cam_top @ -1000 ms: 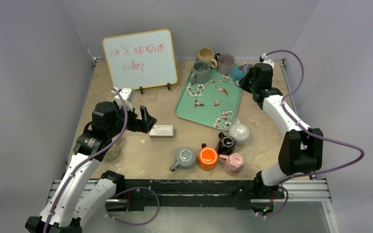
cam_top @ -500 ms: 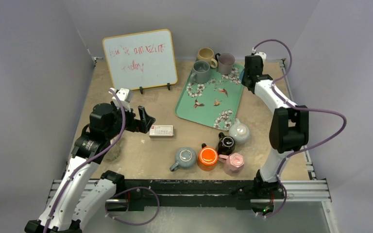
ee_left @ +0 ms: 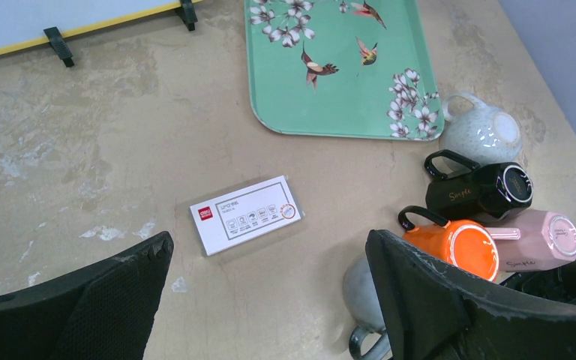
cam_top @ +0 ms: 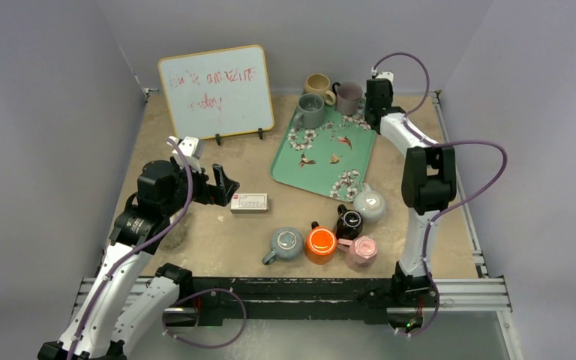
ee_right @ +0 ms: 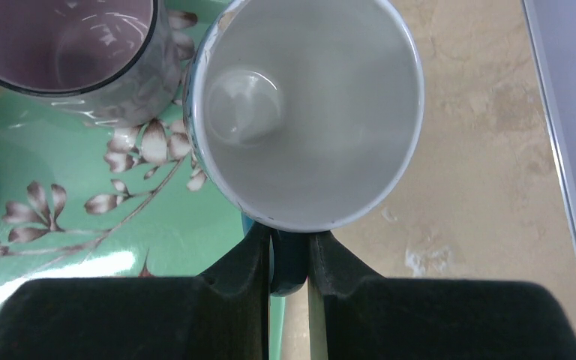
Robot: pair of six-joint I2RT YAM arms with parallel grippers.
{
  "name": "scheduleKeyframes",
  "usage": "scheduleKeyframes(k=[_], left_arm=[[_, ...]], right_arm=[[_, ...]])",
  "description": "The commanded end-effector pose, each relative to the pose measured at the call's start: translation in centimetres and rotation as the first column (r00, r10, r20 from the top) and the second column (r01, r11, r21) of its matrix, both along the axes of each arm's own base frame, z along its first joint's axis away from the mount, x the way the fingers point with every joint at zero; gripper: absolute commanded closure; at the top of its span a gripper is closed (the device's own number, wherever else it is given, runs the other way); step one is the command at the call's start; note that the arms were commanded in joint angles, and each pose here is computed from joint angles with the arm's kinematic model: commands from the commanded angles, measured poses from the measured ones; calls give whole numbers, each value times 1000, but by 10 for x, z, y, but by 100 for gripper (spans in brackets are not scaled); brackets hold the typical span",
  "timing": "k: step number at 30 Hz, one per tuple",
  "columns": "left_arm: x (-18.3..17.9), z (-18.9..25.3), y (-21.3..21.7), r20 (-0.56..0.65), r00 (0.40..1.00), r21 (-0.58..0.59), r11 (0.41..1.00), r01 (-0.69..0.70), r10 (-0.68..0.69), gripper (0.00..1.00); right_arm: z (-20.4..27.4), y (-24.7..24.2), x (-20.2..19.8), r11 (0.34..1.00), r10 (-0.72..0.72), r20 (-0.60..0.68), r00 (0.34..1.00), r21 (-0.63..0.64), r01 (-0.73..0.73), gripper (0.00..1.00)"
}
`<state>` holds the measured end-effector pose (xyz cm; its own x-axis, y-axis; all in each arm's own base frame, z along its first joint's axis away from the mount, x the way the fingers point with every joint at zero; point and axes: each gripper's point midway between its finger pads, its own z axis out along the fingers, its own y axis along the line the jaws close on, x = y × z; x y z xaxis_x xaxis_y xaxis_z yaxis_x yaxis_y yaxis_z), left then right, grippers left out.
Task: Turn the mug right side up
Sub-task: Place the cup on the tray.
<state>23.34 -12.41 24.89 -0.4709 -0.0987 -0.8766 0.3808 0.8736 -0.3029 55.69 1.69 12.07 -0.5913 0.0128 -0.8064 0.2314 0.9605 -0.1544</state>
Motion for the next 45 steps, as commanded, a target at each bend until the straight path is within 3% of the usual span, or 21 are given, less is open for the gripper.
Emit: scheduleKeyframes(k=[1,6,12,21,31,41,45], left_arm=[[1,6,1,37,999,10,1000,4,-4,0],[0,4,1,29,1000,11,1000,6,-6,0],[1,6,3,33,999,1,1000,-1,1,0],[1,6,4,34,999,-1,1000,-4,4,0],[2,4,5,28,1000,1,1000,-12,12,0],[6,-3,11,4,999,17,999,-45,45,0],[10,-5,15,-7,997,18,997,-81,81,0]], right_arm=[[51,7,33,999,30,177,984,-45,-22,100],[37,3,43,985,84,115,990,-156,-66,100],[26,12,52,959,205,76,976,-213,-185,92],[12,9,62,952,217,45,975,-232,-201,84],[23,0,67,953,204,55,977,-241,-185,58],[60,7,35,976,184,90,979,-135,-171,44],[71,17,8,986,168,104,980,-18,-167,35]])
